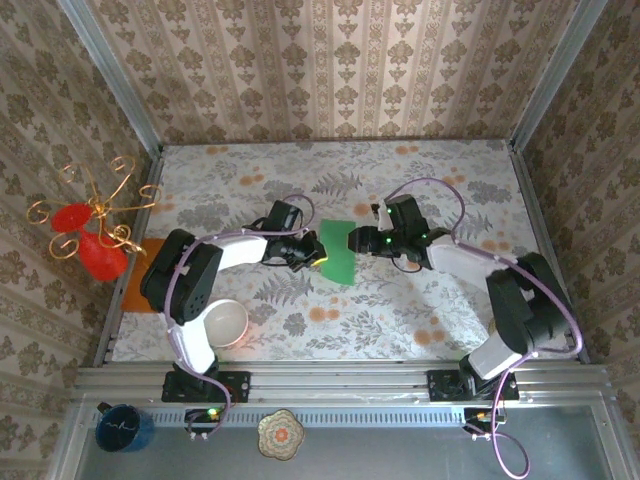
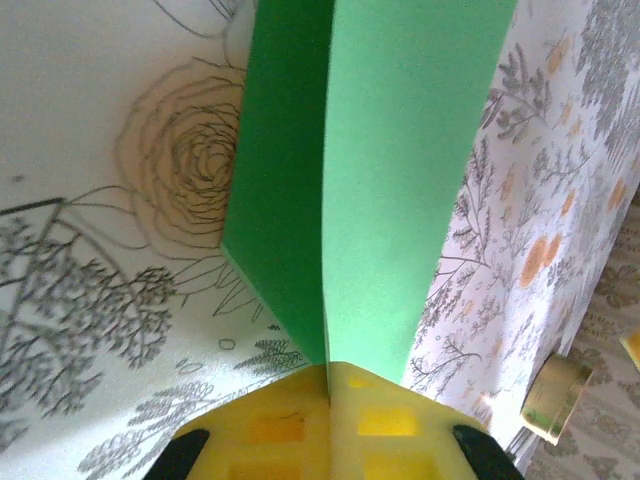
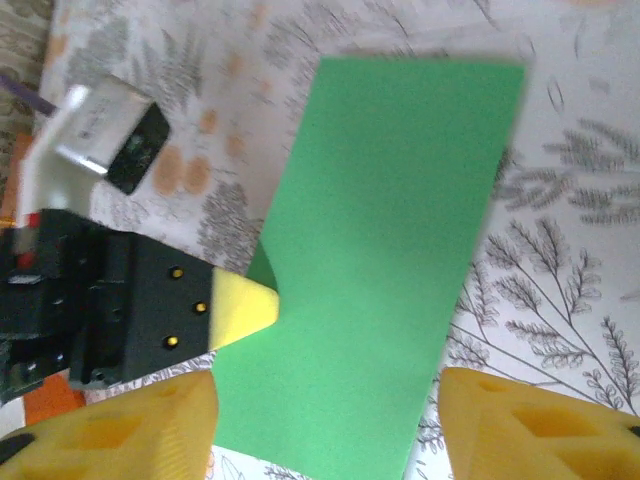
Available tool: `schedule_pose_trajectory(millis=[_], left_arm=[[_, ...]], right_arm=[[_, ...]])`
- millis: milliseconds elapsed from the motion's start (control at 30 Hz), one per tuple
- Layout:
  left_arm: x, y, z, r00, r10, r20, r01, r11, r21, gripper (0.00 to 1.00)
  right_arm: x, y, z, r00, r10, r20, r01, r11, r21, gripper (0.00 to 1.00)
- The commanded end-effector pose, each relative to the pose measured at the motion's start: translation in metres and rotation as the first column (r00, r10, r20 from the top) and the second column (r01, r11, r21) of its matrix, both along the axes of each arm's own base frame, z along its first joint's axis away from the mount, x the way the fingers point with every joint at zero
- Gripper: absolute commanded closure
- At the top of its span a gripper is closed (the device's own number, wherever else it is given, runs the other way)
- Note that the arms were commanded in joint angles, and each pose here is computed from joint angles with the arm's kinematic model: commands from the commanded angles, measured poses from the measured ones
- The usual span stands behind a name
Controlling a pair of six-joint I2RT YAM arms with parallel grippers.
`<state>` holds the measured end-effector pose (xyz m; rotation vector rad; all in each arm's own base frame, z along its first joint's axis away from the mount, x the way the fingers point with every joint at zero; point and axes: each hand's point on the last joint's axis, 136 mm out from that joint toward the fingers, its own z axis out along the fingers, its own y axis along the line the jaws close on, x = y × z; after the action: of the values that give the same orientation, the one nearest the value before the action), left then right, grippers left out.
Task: Fold a paper plane with a square sheet of paper (pick it up from the middle)
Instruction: Third fold the triangle at the center of the table.
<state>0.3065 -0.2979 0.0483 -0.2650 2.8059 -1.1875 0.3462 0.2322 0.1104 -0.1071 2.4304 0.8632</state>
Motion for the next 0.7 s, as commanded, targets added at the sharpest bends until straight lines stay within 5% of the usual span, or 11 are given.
schedule_pose_trajectory(millis=[0,333,667], left_arm=[[0.005,0.011,0.014,0.996,0.089,0.01,-0.089,0.996,-0.004,0.98],[0.003,0.023,0.021,0.987,0.16,-0.009,-0.16,0.987,-0.011,0.97],[0.003,0.021,0.023,0.987,0.158,-0.019,-0.158,0.987,-0.014,0.97]], right_arm=[[-0.003,0.003,0.011,0.977,0.074,0.202,-0.045,0.989,-0.143,0.34],[-0.04,0.048,0.011,0.793,0.379,0.476,-0.263,0.919,-0.293,0.27],[-0.068,0.083,-0.022,0.622,0.621,0.477,-0.425,0.779,-0.46,0.28]])
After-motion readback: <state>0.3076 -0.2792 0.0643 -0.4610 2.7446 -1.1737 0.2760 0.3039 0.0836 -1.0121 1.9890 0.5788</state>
